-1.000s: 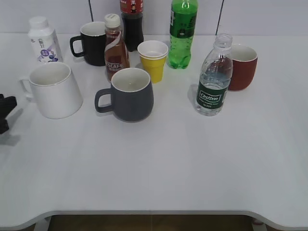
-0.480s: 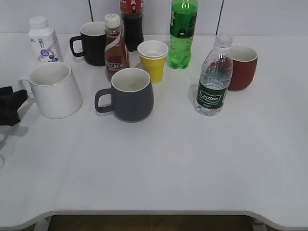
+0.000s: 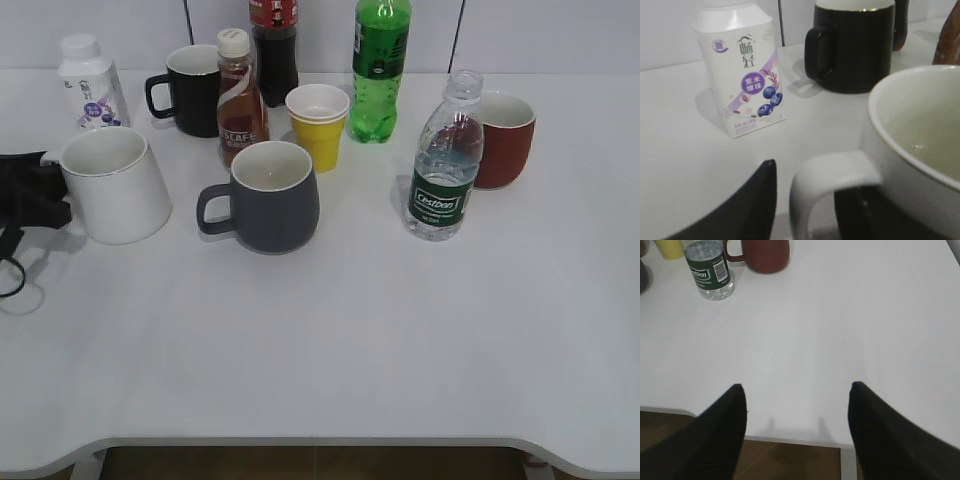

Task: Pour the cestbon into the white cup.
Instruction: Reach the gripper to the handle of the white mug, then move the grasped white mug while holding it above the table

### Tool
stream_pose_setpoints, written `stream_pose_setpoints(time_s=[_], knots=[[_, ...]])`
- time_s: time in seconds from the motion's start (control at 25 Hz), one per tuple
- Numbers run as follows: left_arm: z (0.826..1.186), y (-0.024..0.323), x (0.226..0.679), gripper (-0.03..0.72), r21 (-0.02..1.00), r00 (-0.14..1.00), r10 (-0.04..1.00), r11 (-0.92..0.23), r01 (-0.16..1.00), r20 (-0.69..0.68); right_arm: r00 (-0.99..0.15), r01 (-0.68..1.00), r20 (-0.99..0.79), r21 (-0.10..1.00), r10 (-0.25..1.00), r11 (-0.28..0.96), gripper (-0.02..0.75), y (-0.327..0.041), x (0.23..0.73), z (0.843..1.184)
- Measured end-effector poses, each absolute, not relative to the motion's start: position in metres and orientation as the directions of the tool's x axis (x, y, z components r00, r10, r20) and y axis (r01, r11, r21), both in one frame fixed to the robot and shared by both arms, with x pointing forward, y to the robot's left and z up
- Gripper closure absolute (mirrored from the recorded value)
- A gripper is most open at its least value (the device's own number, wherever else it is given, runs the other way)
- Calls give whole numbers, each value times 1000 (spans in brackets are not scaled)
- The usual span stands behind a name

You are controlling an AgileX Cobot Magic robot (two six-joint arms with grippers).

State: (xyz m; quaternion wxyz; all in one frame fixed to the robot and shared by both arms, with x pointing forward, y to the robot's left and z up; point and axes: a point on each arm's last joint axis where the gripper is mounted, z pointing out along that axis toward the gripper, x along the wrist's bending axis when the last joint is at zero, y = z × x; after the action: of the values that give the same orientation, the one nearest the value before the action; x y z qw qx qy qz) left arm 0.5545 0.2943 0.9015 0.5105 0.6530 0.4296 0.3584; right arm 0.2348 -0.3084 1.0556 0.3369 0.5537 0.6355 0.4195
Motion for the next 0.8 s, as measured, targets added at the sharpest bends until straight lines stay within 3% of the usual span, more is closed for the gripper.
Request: stream_pose_setpoints(time_s=[0.08,0.24,0.4,0.52,0.8], knots=[[900,292,561,418,971,379,925,-123,205,37,-160,421,36,906,986,35,265,-308,235,1056],[898,292,570,633,970,382,923,-134,202,48,-160,421,36,906,986,35,267,-308,235,1056],[899,291,570,651,974,397,916,-138,179,57,-180,372,35,928,983,35,268,-307,234,1062],[907,290,569,654,974,411,908,-161,162,82,-202,163,-15,985,979,49,268,-305,243,1085],[953,286,561,655,987,438,892,-151,59,111,-238,-116,-184,980,954,161,268,-276,324,1125]])
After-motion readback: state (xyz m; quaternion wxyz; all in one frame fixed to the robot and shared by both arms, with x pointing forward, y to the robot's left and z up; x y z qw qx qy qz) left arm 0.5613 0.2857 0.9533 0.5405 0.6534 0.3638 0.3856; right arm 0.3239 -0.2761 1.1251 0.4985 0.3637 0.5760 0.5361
